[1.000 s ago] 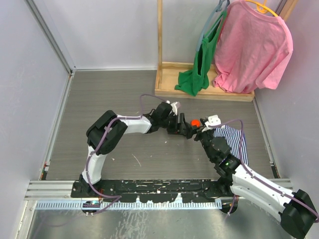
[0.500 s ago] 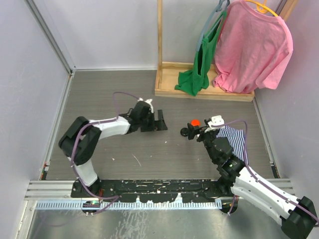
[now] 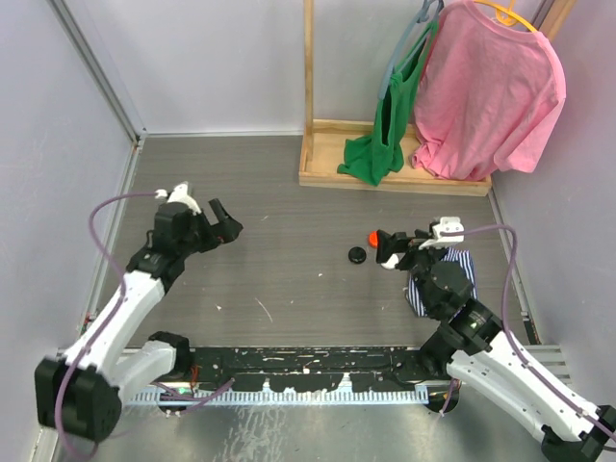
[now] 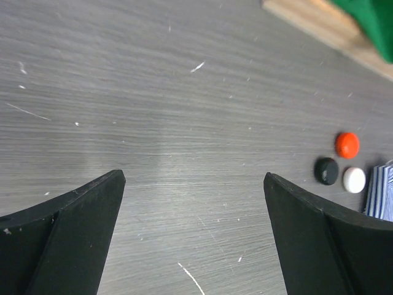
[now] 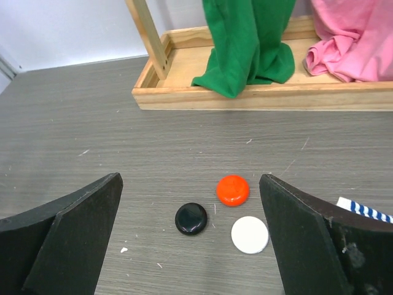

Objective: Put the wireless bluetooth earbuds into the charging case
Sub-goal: Reset both arms

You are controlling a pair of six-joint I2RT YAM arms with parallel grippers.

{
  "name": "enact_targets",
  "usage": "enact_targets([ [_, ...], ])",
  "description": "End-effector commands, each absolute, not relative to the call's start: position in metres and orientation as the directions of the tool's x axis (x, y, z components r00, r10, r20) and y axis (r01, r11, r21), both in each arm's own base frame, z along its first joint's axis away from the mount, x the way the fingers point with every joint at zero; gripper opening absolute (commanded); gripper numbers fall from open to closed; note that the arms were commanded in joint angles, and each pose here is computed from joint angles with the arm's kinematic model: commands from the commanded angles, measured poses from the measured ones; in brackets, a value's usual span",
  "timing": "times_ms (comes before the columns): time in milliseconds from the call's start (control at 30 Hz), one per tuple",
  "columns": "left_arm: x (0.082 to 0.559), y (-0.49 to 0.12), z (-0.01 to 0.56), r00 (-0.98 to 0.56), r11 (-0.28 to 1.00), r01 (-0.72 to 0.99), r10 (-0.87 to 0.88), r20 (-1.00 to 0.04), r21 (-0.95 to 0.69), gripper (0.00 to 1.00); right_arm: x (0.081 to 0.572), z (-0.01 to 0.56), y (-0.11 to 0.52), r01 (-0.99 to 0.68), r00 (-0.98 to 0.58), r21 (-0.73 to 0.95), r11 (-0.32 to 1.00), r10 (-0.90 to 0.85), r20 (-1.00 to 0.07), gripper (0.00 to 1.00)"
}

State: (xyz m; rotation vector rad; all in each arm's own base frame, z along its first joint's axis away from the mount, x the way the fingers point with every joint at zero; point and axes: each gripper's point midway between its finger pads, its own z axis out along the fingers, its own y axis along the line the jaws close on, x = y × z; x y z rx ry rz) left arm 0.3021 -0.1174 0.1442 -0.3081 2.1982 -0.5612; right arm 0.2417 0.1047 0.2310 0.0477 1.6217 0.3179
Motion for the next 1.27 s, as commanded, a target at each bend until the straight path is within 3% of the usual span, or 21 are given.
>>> enact_targets([
  [0, 0.273, -0.097, 0.188, -0.547, 0.88, -0.005, -0.4, -0.736, -0.475, 0.98, 0.232, 0.26, 0.083, -0.057, -0.091, 0.338, 0.94, 0.332, -0.939, 1.0],
  [167, 0.239, -0.073, 0.256, -0.403, 0.917, 0.053, -0.343, -0.848, -0.396, 0.98, 0.213, 0.29, 0.073, -0.112, -0.042, 0.385, 0.916, 0.382, -0.923, 1.0],
  [433, 0.199, -0.052, 0.301, -0.213, 0.964, 0.162, -0.175, -0.961, -0.212, 0.98, 0.198, 0.312, 0.049, -0.083, -0.001, 0.36, 0.929, 0.361, -0.933, 1.0],
  [667, 0.197, -0.057, 0.281, -0.142, 0.949, 0.201, -0.216, -0.966, -0.242, 0.98, 0.198, 0.308, 0.051, -0.094, 0.001, 0.359, 0.929, 0.36, -0.933, 1.0],
  [1233, 0.19, -0.04, 0.273, -0.133, 0.969, 0.124, -0.195, -0.972, -0.211, 0.98, 0.202, 0.301, 0.062, -0.132, -0.014, 0.333, 0.934, 0.334, -0.943, 1.0],
])
